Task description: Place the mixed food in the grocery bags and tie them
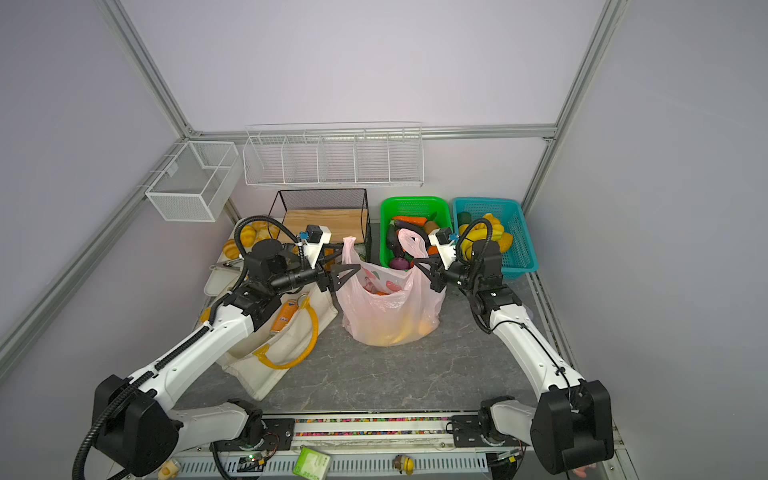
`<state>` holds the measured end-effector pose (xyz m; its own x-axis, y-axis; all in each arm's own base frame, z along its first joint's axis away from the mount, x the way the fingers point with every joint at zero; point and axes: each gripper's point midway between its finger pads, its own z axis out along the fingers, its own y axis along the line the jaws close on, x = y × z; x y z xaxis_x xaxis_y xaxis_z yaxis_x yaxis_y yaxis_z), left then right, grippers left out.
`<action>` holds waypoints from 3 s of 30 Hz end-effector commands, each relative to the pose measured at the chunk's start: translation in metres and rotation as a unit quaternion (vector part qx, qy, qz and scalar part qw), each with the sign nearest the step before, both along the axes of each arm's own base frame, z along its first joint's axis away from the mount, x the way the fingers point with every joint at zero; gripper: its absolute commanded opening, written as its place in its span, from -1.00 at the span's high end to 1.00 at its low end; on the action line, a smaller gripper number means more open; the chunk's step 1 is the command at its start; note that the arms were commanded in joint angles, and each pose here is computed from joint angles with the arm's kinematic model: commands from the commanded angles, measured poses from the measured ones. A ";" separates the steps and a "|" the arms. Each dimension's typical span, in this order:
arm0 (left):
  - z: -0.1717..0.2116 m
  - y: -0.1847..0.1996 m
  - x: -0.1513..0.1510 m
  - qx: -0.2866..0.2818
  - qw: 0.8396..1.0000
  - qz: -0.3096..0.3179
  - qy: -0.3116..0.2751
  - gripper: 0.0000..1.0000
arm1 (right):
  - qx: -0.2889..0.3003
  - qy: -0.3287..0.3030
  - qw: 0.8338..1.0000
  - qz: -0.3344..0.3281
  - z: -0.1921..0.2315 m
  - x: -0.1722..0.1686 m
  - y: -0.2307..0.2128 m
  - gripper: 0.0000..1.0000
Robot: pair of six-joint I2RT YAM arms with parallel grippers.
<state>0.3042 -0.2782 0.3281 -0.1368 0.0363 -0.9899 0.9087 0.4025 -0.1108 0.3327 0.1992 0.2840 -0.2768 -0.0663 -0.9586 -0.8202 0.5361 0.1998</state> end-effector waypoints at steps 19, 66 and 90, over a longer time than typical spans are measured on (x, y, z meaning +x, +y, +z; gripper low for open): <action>-0.024 -0.055 -0.026 0.127 0.984 -0.106 -0.072 1.00 | -0.014 0.061 0.998 -0.004 -0.008 0.002 -0.001 0.86; -0.066 -0.130 0.008 0.332 0.934 -0.124 -0.041 1.00 | 0.032 -0.033 0.998 0.036 -0.008 -0.005 0.008 -0.20; -0.066 -0.125 0.007 0.336 0.933 -0.120 -0.052 1.00 | 0.099 -0.043 0.994 -0.005 0.009 0.015 0.015 0.12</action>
<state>0.3154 -0.4055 0.2594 0.0261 0.6626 -0.7485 0.9751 0.1482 0.1651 0.3408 0.2156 0.2863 -0.2111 0.1138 -0.9708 -0.8456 0.4769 0.2397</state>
